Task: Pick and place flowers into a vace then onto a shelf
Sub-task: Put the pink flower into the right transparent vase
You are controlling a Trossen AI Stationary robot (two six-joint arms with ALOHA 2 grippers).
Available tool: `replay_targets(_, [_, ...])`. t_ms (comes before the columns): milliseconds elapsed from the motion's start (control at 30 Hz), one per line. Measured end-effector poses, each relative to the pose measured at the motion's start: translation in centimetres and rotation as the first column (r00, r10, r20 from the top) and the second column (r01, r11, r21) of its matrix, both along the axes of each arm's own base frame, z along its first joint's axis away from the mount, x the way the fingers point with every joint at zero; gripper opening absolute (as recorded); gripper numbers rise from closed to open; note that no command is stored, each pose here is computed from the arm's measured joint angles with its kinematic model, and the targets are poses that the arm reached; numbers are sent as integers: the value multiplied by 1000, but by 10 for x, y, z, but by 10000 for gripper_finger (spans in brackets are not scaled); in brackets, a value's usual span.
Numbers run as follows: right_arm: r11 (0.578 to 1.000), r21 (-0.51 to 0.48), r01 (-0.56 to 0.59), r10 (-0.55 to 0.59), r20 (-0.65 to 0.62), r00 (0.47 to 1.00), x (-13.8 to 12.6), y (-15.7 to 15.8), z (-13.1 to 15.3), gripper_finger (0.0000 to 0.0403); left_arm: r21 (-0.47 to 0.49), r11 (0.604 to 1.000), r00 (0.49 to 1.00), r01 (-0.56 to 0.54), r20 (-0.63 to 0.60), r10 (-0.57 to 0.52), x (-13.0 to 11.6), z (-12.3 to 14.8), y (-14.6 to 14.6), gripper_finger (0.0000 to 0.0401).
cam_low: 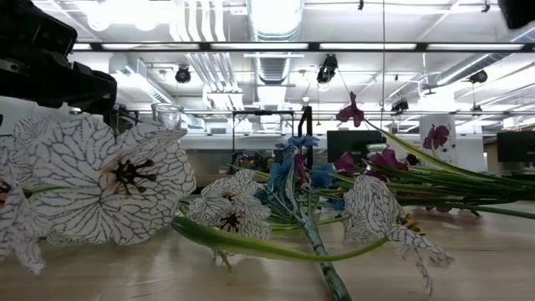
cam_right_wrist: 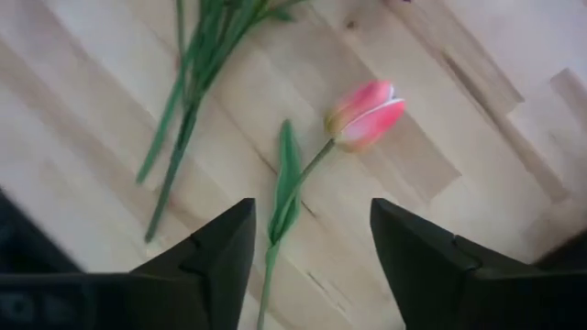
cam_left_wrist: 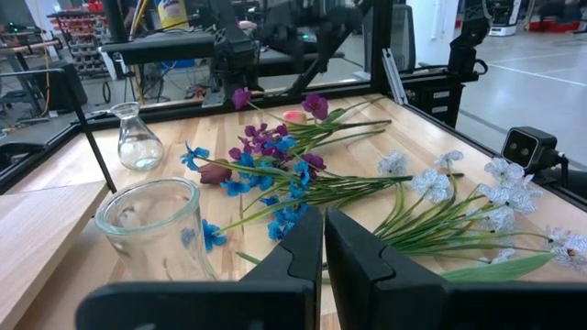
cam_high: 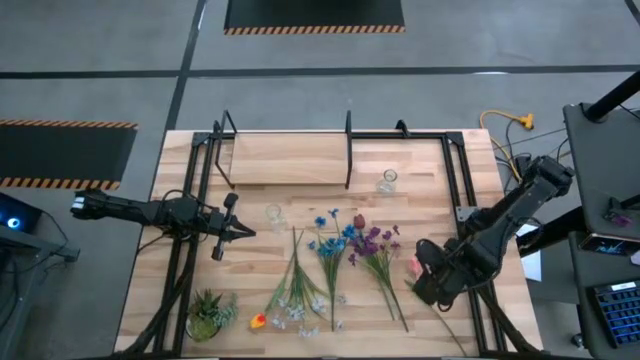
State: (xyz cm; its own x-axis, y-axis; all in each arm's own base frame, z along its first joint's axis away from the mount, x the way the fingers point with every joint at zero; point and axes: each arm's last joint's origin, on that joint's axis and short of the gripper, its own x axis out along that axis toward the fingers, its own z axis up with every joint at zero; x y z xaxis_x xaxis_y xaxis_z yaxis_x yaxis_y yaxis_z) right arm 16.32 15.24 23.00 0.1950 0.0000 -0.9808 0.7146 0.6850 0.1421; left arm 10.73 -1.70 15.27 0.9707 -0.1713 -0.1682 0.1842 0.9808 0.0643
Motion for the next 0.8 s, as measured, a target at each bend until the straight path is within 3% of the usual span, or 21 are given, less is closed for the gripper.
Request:
replay_targets(367, [999, -39, 36, -38, -52, 998, 10, 9, -39, 251, 0, 1000, 1000, 0, 1, 0, 0, 0, 0, 0])
replay_targets(800, [989, -111, 95, -110, -135, 985, 23, 22, -68, 232, 0, 1000, 1000, 0, 1, 0, 0, 0, 0, 0])
